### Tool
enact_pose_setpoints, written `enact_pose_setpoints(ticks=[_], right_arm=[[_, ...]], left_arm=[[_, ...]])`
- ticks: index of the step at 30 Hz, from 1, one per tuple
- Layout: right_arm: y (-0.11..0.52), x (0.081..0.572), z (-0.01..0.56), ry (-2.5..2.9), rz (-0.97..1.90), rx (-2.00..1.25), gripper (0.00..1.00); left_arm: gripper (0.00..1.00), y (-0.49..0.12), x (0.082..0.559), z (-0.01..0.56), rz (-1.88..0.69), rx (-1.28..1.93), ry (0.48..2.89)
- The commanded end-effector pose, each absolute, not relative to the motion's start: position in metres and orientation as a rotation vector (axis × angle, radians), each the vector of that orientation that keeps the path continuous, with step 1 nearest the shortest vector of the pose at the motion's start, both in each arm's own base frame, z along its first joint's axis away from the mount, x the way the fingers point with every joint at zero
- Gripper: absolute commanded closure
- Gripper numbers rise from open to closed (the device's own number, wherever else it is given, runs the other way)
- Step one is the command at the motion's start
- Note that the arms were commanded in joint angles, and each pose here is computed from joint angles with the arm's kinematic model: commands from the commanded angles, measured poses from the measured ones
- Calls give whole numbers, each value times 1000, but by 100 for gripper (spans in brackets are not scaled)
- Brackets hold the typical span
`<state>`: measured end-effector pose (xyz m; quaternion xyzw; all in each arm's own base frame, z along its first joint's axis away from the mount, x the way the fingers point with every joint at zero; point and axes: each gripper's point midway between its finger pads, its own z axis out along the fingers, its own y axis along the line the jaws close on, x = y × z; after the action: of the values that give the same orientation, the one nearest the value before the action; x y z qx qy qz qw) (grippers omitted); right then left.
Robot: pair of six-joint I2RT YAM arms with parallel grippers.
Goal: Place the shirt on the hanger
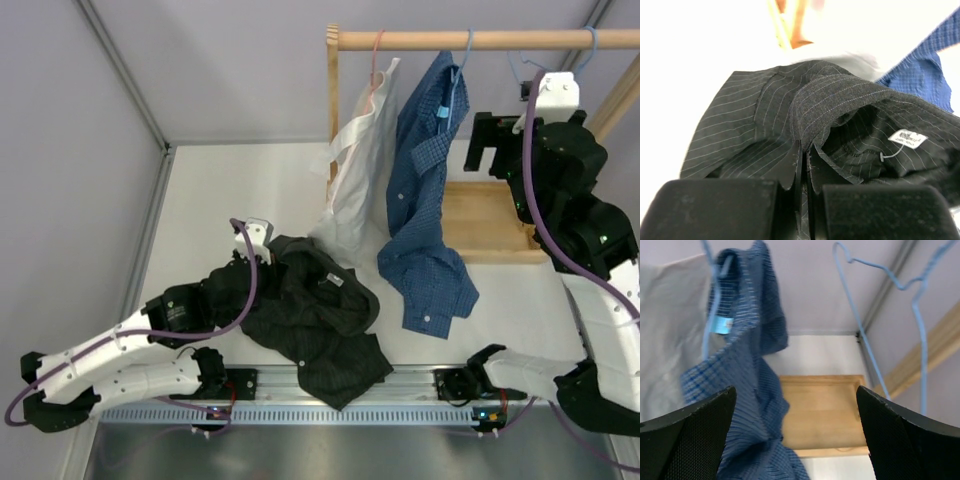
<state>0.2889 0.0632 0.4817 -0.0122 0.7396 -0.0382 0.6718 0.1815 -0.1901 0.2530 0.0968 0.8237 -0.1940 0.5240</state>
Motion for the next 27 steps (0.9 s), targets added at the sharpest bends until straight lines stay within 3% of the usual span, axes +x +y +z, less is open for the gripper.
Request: enact_pose_setpoints(ticks=[1,6,10,16,18,20,21,22,27], right_arm=[[15,272,484,1696,-242,12,1],[-61,280,475,1758,-592,231,1],[-106,285,450,1864,-681,356,1],[-58,319,407,1999,-278,93,1],[-44,324,401,2013,-172,84,6],[-44,322,399,2012,-142,106,32],[-43,322,399,2008,-134,109,55],[-47,321,400,1998,-150,130,65],[-54,319,407,1959,-198,143,65]], left_arm=[[100,-165,188,266,-355,145,1962],[100,-164,182,257,-355,193,1989],[100,-162,175,247,-352,253,2028],[100,-154,172,242,-347,267,2016],[100,-153,172,242,-348,262,2012],[100,-150,172,243,-346,258,2006],[100,-150,171,243,-353,256,2003],[100,-149,171,243,-356,255,2002],[100,-150,167,244,-383,263,2000]])
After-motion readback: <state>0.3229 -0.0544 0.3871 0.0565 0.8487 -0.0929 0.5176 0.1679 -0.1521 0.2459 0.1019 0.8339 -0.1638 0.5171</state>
